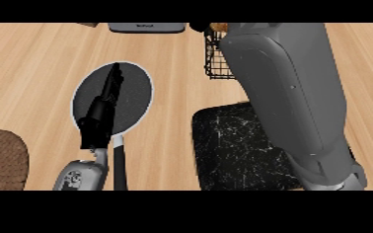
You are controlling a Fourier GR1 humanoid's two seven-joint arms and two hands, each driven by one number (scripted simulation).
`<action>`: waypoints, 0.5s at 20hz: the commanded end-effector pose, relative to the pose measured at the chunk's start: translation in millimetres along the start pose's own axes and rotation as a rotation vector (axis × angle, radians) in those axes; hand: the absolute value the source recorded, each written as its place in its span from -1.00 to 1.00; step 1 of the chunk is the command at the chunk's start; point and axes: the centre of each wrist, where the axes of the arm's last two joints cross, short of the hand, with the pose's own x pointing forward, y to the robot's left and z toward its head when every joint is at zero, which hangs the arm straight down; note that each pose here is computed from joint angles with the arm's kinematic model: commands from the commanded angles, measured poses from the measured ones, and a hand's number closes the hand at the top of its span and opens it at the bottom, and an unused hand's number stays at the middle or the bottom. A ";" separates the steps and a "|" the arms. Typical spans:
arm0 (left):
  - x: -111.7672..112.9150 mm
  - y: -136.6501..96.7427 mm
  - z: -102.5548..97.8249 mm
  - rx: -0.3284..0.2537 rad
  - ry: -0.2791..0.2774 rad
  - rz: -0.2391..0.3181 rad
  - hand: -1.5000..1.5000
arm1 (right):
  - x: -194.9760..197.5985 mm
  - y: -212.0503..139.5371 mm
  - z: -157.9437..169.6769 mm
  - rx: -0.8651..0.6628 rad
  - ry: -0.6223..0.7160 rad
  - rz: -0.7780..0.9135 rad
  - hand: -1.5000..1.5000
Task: Pick the croissant from the tray and place it in the tiered basket
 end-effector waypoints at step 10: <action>1.5 1.7 -2.6 0.006 -0.020 -0.015 0.00 | -37.7 26.3 -75.5 -0.044 0.133 0.099 1.00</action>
